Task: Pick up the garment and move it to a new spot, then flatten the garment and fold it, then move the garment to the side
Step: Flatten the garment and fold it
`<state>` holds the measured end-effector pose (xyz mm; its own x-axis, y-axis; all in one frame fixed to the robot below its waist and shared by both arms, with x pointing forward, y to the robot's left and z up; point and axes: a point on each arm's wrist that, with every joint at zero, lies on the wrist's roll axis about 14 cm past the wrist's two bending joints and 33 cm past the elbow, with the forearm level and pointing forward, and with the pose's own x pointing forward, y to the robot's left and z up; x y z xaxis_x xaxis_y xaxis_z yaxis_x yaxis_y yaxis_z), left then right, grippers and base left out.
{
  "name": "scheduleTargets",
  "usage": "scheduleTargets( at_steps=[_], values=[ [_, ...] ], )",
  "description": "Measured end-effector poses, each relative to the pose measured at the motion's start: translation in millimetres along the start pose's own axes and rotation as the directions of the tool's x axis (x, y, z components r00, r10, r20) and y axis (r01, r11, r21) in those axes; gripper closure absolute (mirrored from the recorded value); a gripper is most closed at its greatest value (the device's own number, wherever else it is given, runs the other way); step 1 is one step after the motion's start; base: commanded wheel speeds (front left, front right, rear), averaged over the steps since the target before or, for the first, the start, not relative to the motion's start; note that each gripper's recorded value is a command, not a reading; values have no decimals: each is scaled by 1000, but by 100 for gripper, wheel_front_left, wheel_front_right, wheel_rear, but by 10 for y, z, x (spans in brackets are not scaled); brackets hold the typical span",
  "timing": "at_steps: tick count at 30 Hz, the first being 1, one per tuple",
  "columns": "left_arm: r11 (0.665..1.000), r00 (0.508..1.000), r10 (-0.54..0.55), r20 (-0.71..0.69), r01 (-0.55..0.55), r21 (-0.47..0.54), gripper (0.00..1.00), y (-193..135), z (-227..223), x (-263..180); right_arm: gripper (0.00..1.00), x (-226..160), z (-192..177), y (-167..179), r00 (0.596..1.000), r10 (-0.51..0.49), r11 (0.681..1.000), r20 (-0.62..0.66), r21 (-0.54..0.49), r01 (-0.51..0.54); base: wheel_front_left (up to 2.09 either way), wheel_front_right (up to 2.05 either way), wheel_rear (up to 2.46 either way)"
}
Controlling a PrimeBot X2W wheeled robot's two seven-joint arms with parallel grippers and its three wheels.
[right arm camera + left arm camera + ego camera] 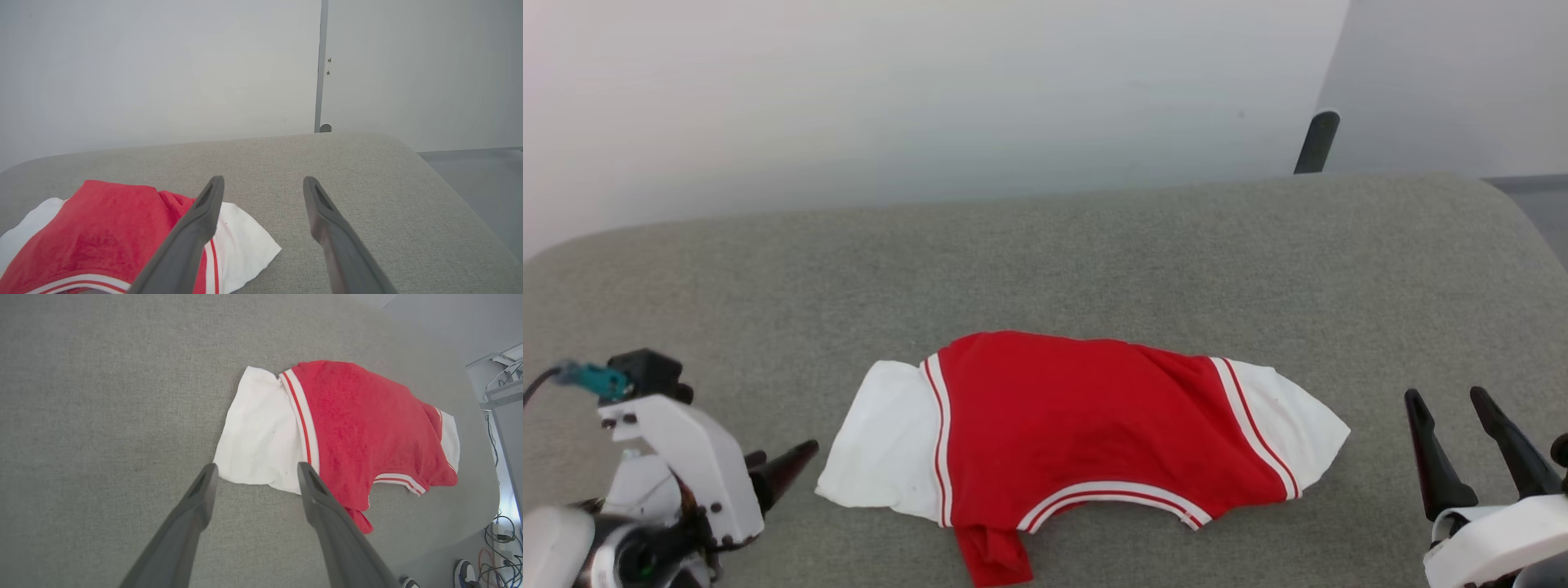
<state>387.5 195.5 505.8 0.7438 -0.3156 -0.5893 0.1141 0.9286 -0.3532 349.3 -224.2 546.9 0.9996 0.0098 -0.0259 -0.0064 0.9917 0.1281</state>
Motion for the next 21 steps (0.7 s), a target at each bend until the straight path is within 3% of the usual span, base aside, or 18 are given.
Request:
scheduleTargets(
  at_steps=[6, 21],
  values=[
    [999, 976, 36, -214, -41, -21, 0, 55, -165, 193, 0, 79, 26, -35, 1000, -10, 1000, 0, -3, 10, 0, 0, 0],
    [992, 903, 95, -419, -121, -35, 0, 321, -534, 688, 0, 250, -127, -130, 998, -37, 999, -56, -13, 37, 0, 0, 0]
  ],
)
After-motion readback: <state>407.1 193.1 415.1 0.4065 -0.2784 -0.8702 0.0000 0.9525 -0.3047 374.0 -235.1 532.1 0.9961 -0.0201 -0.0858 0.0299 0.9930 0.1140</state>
